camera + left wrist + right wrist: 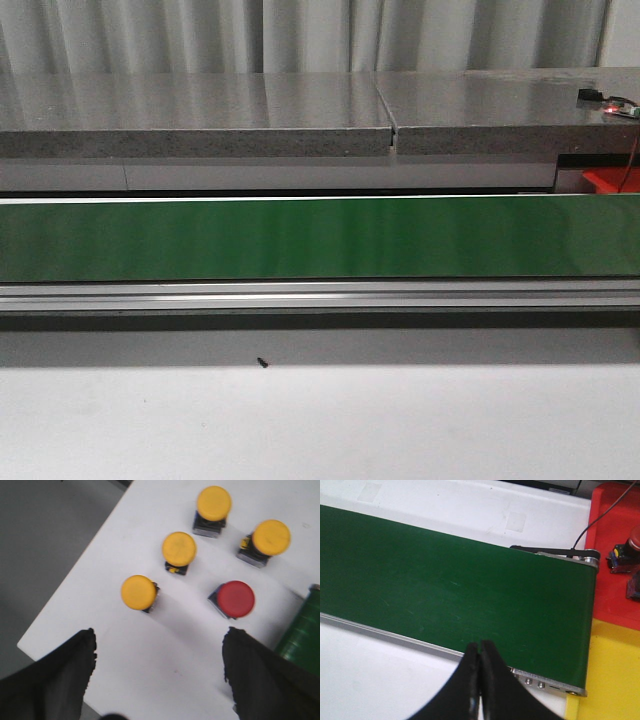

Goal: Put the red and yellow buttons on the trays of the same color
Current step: 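Move the left gripper over a yellow-capped button and close on it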

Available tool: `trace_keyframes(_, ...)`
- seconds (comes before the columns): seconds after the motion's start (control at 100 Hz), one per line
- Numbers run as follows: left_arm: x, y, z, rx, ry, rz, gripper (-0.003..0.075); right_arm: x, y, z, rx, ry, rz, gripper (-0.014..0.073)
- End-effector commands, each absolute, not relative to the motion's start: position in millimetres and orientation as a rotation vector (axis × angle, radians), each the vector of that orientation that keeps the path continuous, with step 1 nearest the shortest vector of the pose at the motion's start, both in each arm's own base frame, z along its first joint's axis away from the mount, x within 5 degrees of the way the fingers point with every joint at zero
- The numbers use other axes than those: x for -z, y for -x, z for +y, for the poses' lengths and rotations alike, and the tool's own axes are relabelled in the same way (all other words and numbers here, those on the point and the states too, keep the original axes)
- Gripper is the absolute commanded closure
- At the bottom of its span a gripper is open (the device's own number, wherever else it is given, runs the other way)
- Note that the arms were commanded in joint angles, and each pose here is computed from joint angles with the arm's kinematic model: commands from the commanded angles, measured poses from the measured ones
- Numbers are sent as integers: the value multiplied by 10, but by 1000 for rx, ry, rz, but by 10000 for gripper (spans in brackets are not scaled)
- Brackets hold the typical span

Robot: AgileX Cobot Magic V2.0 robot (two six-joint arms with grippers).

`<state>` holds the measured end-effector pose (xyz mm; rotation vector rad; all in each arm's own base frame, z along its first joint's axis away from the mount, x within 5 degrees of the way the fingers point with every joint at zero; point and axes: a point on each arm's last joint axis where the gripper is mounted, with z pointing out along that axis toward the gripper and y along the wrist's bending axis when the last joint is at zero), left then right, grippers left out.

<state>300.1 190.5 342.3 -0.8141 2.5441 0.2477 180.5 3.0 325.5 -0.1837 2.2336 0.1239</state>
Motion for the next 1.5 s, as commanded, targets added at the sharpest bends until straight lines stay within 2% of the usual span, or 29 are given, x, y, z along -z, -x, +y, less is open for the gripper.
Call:
trace_keyframes(0.0,-3579,-2962,2025,-273,859,2432,205,-3403,-1813,25,-107,169,2148,664)
trace_keyframes(0.33,-3003,-3227,2322,-263,928,2504,205,-3403,-1813,25,-107,169,2148,664)
trace_keyframes(0.62,-2699,-3325,2503,-319,951,2527,205,-3403,-1813,25,-107,169,2148,664)
trace_keyframes(1.06,-2347,-3447,2560,-239,996,2572,205,-3401,-1814,26,-108,170,2149,664)
trace_keyframes(1.4,-2333,-3467,2568,-235,991,2558,209,-3401,-1814,26,-108,170,2149,664)
trace_keyframes(1.49,-2332,-3468,2564,-227,995,2558,238,-3401,-1814,26,-108,170,2149,664)
